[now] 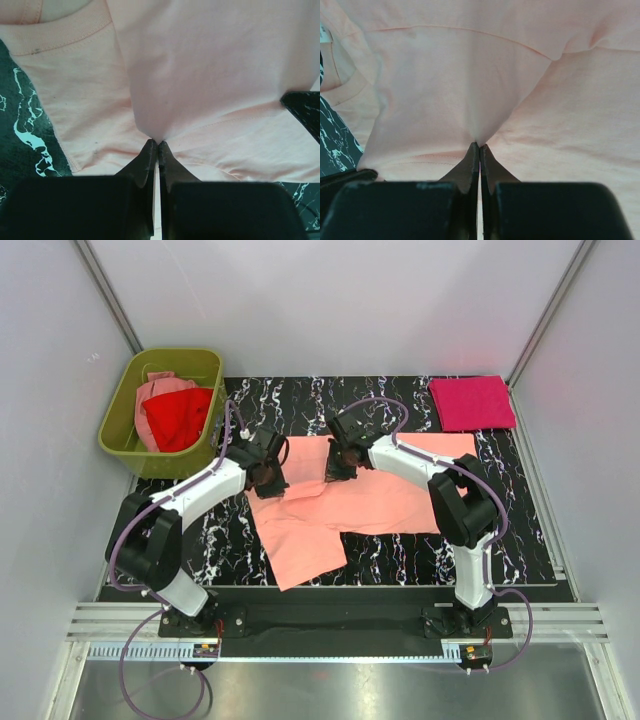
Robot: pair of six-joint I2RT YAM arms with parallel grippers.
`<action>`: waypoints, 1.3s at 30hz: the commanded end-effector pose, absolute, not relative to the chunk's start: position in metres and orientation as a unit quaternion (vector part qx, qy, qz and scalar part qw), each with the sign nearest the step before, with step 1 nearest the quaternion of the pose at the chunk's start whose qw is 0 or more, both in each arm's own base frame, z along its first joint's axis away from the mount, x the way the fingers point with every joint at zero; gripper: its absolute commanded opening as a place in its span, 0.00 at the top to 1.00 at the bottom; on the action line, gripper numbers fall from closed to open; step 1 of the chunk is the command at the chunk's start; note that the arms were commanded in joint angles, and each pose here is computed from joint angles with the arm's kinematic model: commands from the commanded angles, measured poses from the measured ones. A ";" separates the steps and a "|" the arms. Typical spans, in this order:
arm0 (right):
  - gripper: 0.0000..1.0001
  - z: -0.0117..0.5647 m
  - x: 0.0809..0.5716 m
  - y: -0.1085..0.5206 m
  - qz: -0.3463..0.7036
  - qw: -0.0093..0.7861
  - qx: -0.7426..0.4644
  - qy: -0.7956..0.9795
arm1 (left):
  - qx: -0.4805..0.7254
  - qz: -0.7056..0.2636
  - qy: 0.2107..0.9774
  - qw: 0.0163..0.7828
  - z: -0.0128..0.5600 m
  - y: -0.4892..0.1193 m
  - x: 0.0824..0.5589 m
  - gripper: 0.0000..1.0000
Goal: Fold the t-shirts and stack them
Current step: Fold the tshirt
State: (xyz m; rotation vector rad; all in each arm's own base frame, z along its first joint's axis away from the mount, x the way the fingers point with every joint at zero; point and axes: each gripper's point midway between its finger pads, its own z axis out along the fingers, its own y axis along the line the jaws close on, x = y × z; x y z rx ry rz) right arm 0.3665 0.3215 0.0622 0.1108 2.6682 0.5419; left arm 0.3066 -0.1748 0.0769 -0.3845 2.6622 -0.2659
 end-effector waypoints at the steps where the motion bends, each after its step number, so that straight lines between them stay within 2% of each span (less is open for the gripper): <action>1: 1.00 0.089 0.366 0.318 0.186 0.231 0.009 0.955 | -0.147 -0.063 0.958 0.237 0.077 -0.157 0.305 1.00; 8: 1.00 0.070 0.358 0.315 0.171 0.202 -0.014 0.964 | -0.140 -0.118 0.962 0.203 0.066 -0.180 0.294 0.99; 9: 0.95 0.068 0.357 0.314 0.167 0.200 -0.016 0.965 | -0.140 -0.125 0.962 0.197 0.066 -0.183 0.292 0.95; 10: 0.92 0.068 0.356 0.312 0.162 0.198 -0.018 0.967 | -0.136 -0.133 0.962 0.196 0.069 -0.186 0.293 0.77; 11: 0.87 0.070 0.357 0.310 0.158 0.202 -0.023 0.966 | -0.132 -0.140 0.961 0.201 0.080 -0.189 0.297 0.70; 12: 0.80 0.075 0.359 0.309 0.156 0.209 -0.024 0.965 | -0.129 -0.136 0.960 0.209 0.088 -0.188 0.301 0.65; 13: 0.70 0.081 0.362 0.302 0.144 0.218 -0.021 0.965 | -0.123 -0.117 0.960 0.221 0.095 -0.179 0.304 0.54; 16: 0.62 0.101 0.373 0.290 0.150 0.236 -0.008 0.960 | -0.124 -0.117 0.948 0.269 0.129 -0.166 0.335 0.48; 20: 0.61 0.110 0.393 0.257 0.147 0.249 0.027 0.957 | -0.131 -0.108 0.943 0.287 0.138 -0.150 0.377 0.48; 26: 0.64 0.095 0.425 0.193 0.121 0.246 0.090 0.957 | -0.101 -0.079 0.952 0.277 0.113 -0.151 0.424 0.50; 32: 0.66 0.075 0.452 0.111 0.046 0.251 0.159 0.954 | -0.102 -0.041 0.961 0.255 0.079 -0.142 0.456 0.53; 34: 0.67 0.063 0.455 0.089 0.026 0.243 0.175 0.954 | -0.111 -0.008 0.967 0.229 0.056 -0.130 0.457 0.55; 39: 0.71 0.036 0.456 0.016 -0.057 0.228 0.233 0.944 | -0.114 0.031 0.966 0.229 0.042 -0.113 0.482 0.56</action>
